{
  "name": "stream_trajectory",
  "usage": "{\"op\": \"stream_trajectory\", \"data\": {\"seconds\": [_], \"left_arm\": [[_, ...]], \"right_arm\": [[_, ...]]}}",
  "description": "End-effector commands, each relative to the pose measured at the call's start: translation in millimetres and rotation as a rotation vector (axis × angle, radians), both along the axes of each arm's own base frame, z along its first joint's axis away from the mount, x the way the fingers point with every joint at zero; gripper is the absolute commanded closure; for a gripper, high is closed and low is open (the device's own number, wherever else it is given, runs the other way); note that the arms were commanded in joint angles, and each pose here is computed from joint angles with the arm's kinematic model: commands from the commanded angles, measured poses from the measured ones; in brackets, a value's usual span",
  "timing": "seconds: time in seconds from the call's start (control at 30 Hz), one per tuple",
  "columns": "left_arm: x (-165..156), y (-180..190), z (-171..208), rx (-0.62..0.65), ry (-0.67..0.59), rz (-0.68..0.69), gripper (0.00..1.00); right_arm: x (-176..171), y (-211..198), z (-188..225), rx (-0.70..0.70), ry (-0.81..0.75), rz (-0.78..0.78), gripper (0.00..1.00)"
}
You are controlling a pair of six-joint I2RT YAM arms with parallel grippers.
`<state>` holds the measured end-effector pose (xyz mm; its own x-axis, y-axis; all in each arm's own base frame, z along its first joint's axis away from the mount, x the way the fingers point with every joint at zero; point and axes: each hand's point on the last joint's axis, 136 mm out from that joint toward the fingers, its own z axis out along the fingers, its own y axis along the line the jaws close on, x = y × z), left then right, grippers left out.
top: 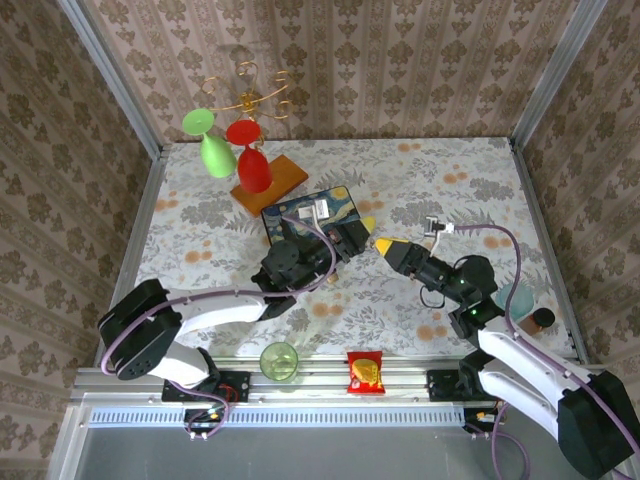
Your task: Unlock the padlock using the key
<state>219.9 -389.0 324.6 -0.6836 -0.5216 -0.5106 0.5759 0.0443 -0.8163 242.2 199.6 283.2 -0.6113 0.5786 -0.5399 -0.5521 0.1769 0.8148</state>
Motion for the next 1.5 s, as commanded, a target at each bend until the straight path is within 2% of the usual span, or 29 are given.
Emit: {"op": "stream_trajectory", "data": {"seconds": [0.0, 0.13, 0.2, 0.23, 0.4, 0.47, 0.53, 0.63, 0.87, 0.93, 1.13, 1.3, 1.47], "left_arm": [[-4.4, -2.8, 10.0, -0.004, -0.070, -0.027, 1.00], [-1.8, -1.3, 2.8, 0.029, -0.061, 0.008, 1.00], [-1.6, 0.1, 3.5, 0.016, -0.065, 0.013, 1.00], [-1.9, -0.3, 3.6, 0.008, -0.060, 0.009, 1.00], [3.4, 0.2, -3.8, -0.006, -0.022, 0.010, 1.00], [5.2, 1.1, -6.9, -0.006, -0.015, 0.018, 1.00], [6.3, 1.1, -9.0, -0.005, -0.015, 0.026, 1.00], [8.7, 2.1, -13.2, -0.025, 0.003, 0.034, 1.00], [10.1, 3.6, -22.2, -0.016, 0.027, 0.047, 1.00], [11.9, 7.0, -23.0, -0.013, 0.027, 0.057, 1.00], [12.6, 6.9, -24.7, -0.021, 0.036, 0.046, 1.00], [13.0, 5.6, -29.0, -0.019, 0.052, 0.040, 1.00], [12.9, 2.9, -35.9, -0.004, 0.068, 0.036, 1.00]], "right_arm": [[-14.1, -0.2, 31.6, 0.102, -0.104, 0.048, 0.18], [-16.7, 7.4, 36.5, 0.115, -0.129, 0.081, 0.30], [-16.3, 13.1, 36.6, 0.110, -0.128, 0.096, 0.43], [-15.6, 15.6, 35.4, 0.106, -0.126, 0.100, 0.46], [-16.6, 22.2, 33.5, 0.107, -0.131, 0.118, 0.48], [-17.4, 25.8, 32.6, 0.102, -0.127, 0.130, 0.54], [-17.5, 27.1, 31.9, 0.101, -0.129, 0.131, 0.56], [-16.5, 25.6, 28.9, 0.105, -0.125, 0.118, 0.66], [-14.0, 19.7, 17.1, 0.096, -0.098, 0.075, 0.73], [-13.6, 17.4, 15.7, 0.092, -0.095, 0.060, 0.79], [-15.8, 15.4, 18.5, 0.073, -0.107, 0.048, 0.82], [-15.9, 13.8, 17.9, 0.072, -0.107, 0.039, 0.97], [-15.8, 11.5, 18.0, 0.056, -0.113, 0.023, 0.94]]}}
